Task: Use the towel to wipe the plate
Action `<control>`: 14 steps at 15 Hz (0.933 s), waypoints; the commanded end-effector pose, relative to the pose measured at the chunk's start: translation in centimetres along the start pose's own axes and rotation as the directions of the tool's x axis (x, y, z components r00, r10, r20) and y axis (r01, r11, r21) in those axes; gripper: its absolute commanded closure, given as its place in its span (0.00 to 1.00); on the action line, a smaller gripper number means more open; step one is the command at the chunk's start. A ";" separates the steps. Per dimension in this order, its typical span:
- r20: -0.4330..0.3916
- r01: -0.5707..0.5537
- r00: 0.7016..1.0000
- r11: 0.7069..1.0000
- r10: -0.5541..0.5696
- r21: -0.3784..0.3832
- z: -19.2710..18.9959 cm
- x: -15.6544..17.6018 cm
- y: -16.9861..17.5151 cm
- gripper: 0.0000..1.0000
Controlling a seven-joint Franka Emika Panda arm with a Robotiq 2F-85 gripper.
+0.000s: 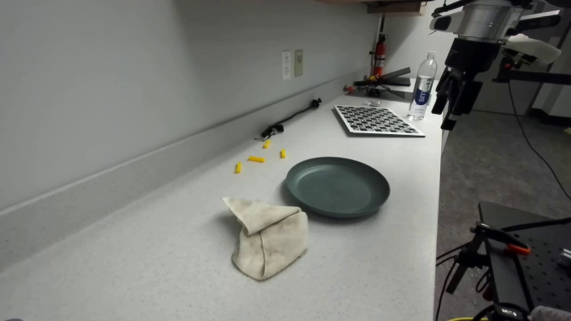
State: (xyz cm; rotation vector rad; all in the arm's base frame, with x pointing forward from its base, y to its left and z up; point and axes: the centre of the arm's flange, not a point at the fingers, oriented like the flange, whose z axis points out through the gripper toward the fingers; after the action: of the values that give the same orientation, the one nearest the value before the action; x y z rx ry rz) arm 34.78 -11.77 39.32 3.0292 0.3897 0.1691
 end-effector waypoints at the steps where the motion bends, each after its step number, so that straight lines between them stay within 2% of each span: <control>1: 0.000 -0.001 1.000 1.000 0.001 0.001 0.0 0.0 0.0 0.00; 4: 0.000 -0.002 1.000 1.000 0.002 0.001 0.0 0.0 0.1 0.00; 7: 0.020 0.046 0.999 0.999 -0.046 -0.004 0.7 1.3 -1.6 0.00; 11: 0.011 0.150 0.989 0.989 -0.150 0.009 1.1 4.5 -5.7 0.00; 14: -0.045 0.231 0.972 0.973 -0.230 0.020 0.6 7.3 -9.1 0.00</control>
State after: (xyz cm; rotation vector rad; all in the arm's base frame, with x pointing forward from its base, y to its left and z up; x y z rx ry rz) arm 37.17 -4.29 38.07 2.9796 0.6496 0.1444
